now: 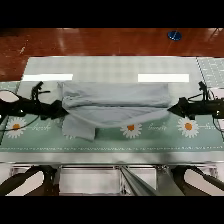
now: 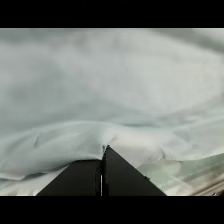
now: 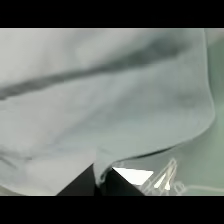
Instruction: Fold the shirts.
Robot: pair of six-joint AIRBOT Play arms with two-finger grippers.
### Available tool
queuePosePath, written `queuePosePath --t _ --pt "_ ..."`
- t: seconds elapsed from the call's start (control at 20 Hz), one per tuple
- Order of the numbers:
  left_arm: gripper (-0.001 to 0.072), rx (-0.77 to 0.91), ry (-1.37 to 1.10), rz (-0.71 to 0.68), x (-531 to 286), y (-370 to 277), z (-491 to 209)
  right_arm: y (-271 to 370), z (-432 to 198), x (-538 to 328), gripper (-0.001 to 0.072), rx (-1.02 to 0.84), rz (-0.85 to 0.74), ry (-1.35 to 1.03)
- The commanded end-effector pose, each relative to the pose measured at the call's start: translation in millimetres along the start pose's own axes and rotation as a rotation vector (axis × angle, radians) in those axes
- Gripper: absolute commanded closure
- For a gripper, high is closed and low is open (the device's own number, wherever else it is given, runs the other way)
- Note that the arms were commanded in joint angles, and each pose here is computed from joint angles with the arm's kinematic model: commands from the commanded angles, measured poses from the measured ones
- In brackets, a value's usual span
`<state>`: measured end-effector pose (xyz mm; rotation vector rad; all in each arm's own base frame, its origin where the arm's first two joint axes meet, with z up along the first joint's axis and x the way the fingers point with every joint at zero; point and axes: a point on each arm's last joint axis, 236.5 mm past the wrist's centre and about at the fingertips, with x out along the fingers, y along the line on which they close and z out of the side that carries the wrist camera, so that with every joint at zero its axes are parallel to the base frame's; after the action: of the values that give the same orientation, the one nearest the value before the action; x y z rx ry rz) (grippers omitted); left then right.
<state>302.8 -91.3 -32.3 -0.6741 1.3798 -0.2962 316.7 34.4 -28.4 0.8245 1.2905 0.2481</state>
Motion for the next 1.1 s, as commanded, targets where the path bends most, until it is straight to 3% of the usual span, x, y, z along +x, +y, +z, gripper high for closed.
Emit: queuePosePath --t 0.0,0.25,0.65,0.7,0.75,0.8,0.85,1.05 --pt "0.0689 0.052 -0.097 -0.008 -22 -17 63 23 45 -13 0.0694 -0.039 0.041 -0.038" --pt "0.0689 0.042 -0.115 -0.037 -14 -30 137 49 104 10 0.0694 -0.031 0.145 -0.07" --pt "0.0689 0.018 -0.072 -0.044 22 -21 190 39 164 52 0.0689 0.021 0.132 -0.085" --pt "0.0665 0.008 -0.054 -0.042 30 -17 188 34 169 55 0.0579 0.026 0.119 -0.102" --pt "0.0507 0.002 -0.033 -0.041 38 -14 185 32 173 55 0.0388 0.03 0.114 -0.117" --pt "0.028 0.0 -0.003 -0.041 43 -13 179 32 174 55 0.0296 0.029 0.113 -0.124" --pt "0.0198 0.0 0.013 -0.035 43 -10 176 31 175 50 0.0296 0.03 0.116 -0.125" --pt "0.0199 0.028 0.072 0.12 -25 41 173 14 172 -8 0.0296 0.044 0.124 -0.101"
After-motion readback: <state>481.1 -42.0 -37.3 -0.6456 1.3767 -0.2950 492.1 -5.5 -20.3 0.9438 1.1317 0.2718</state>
